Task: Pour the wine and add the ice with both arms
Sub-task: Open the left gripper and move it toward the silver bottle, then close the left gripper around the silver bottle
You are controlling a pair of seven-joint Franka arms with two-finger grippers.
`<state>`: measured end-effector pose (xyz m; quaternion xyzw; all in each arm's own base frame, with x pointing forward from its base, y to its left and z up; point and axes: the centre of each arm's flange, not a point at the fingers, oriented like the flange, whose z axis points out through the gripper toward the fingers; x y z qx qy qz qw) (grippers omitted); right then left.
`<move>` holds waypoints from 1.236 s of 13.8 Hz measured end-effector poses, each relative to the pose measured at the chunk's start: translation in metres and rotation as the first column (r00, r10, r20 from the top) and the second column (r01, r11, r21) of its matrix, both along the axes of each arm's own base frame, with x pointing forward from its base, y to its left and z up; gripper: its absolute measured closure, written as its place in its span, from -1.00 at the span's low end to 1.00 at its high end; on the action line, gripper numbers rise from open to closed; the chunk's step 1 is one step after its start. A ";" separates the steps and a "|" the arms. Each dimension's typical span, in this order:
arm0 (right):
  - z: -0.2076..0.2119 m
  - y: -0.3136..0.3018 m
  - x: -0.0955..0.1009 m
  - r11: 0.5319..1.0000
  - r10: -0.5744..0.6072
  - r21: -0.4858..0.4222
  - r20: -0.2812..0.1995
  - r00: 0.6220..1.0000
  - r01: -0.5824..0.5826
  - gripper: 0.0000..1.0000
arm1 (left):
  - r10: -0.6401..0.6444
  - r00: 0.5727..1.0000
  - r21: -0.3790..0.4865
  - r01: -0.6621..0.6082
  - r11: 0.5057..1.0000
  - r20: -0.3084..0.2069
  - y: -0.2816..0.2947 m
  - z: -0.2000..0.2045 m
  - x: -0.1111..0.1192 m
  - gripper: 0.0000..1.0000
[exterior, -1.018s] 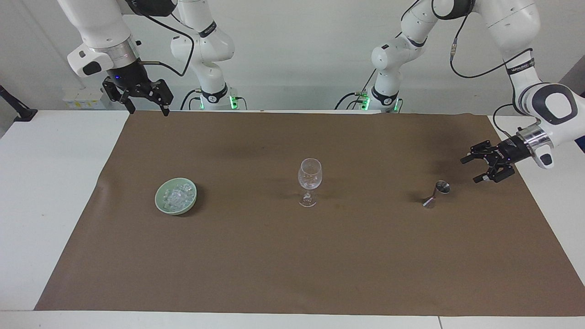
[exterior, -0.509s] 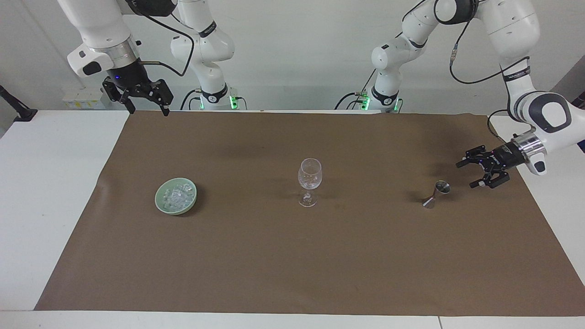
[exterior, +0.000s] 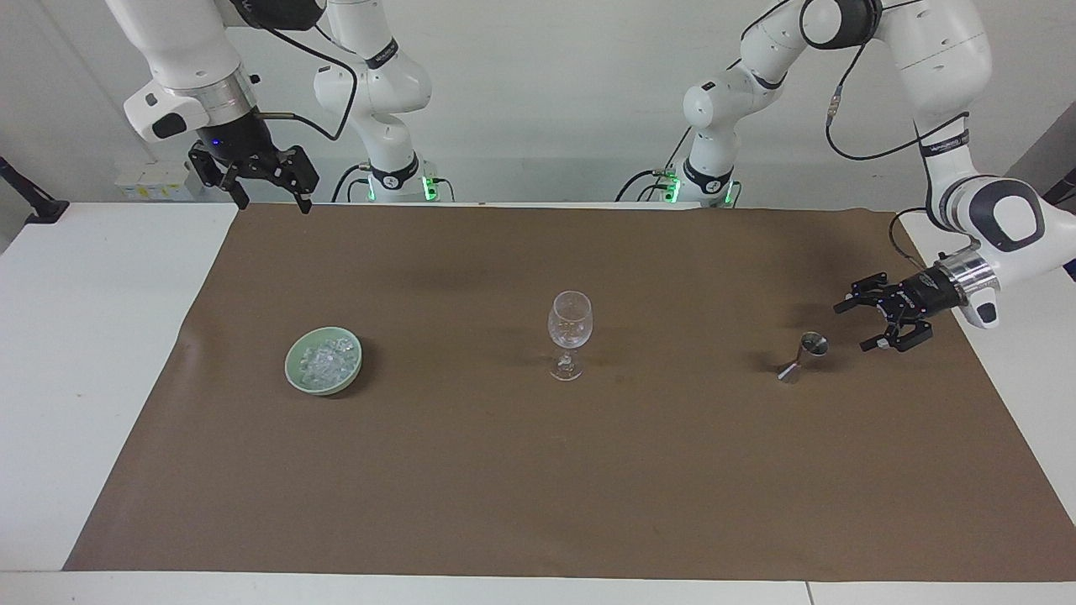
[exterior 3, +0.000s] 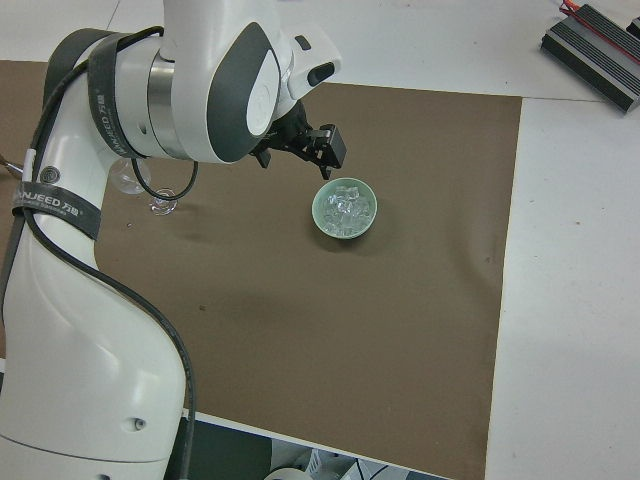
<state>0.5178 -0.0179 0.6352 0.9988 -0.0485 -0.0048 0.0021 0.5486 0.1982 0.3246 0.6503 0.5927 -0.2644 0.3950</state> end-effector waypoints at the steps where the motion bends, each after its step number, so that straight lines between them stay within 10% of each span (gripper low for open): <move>1: 0.000 0.000 0.000 1.000 0.000 0.000 0.000 1.000 0.000 -1.00 | 0.000 1.000 -0.001 0.000 1.000 0.000 0.000 0.000 0.000 -1.00; 17: 0.000 0.000 0.000 1.000 0.000 0.000 0.000 1.000 0.000 -1.00 | 0.027 0.998 -0.082 -0.032 0.996 -0.065 -0.001 -0.022 -0.004 -1.00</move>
